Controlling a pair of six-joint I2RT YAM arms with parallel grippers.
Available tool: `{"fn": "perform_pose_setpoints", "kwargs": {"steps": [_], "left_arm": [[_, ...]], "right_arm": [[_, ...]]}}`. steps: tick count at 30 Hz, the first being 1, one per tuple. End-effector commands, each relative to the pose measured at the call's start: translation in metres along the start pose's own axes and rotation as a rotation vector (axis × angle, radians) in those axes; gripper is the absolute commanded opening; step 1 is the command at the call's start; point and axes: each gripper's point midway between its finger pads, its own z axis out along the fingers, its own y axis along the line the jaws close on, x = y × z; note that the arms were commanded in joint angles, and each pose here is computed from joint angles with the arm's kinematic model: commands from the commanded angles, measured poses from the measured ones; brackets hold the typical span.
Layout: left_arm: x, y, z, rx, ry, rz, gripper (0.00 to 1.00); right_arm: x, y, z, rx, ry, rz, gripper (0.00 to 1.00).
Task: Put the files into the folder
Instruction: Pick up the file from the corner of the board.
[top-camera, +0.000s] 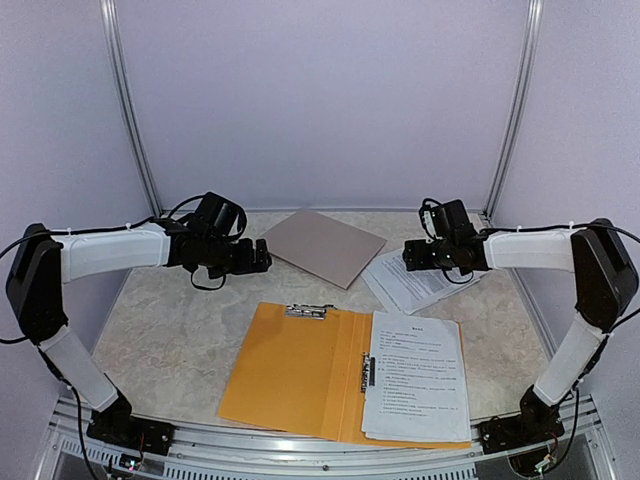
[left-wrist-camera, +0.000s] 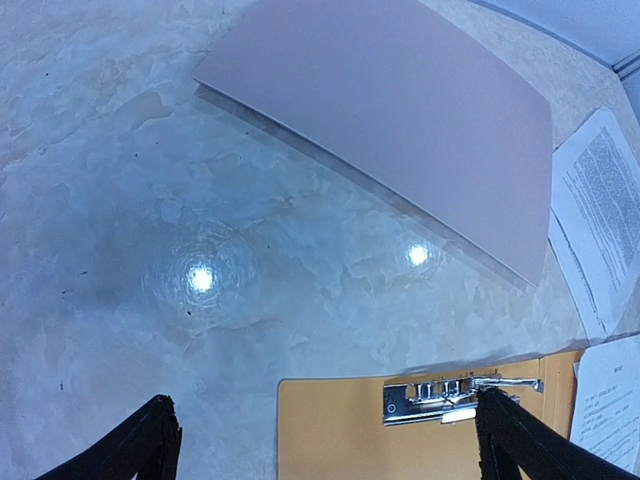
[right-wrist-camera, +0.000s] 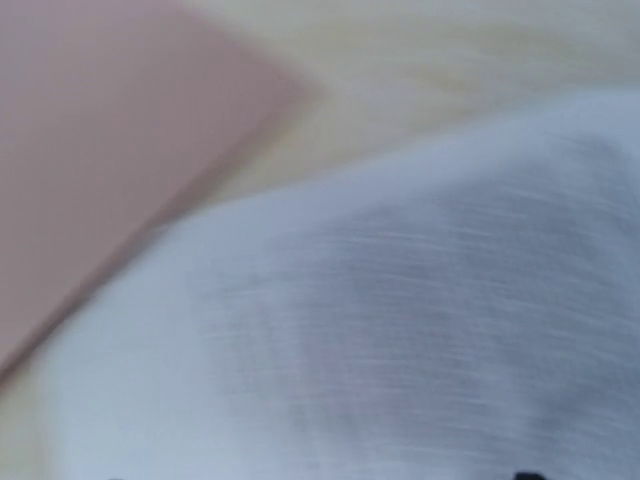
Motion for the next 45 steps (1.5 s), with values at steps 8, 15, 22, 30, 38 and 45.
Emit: {"fn": "perform_pose_setpoints", "kwargs": {"steps": [8, 15, 22, 30, 38, 45], "left_arm": [[-0.008, -0.027, 0.005, 0.119, 0.031, -0.001, 0.99], [0.002, -0.032, 0.011, 0.142, 0.063, 0.008, 0.99], [0.005, -0.034, 0.010, 0.156, 0.067, 0.009, 0.99], [0.006, -0.033, 0.007, 0.155, 0.063, 0.010, 0.99], [0.004, -0.031, 0.004, 0.145, 0.053, 0.005, 0.99], [0.003, -0.030, 0.004, 0.139, 0.047, 0.001, 0.99]], "right_arm": [[0.066, -0.110, -0.020, 0.219, 0.072, 0.469, 0.81], [0.086, -0.148, -0.024, 0.262, 0.029, 0.640, 0.78], [0.091, -0.165, -0.007, 0.239, 0.002, 0.751, 0.73], [0.094, -0.172, 0.025, 0.156, 0.004, 0.879, 0.66], [0.087, -0.168, 0.039, 0.118, 0.015, 0.913, 0.60], [0.082, -0.155, 0.053, 0.057, 0.037, 0.928, 0.55]]}}
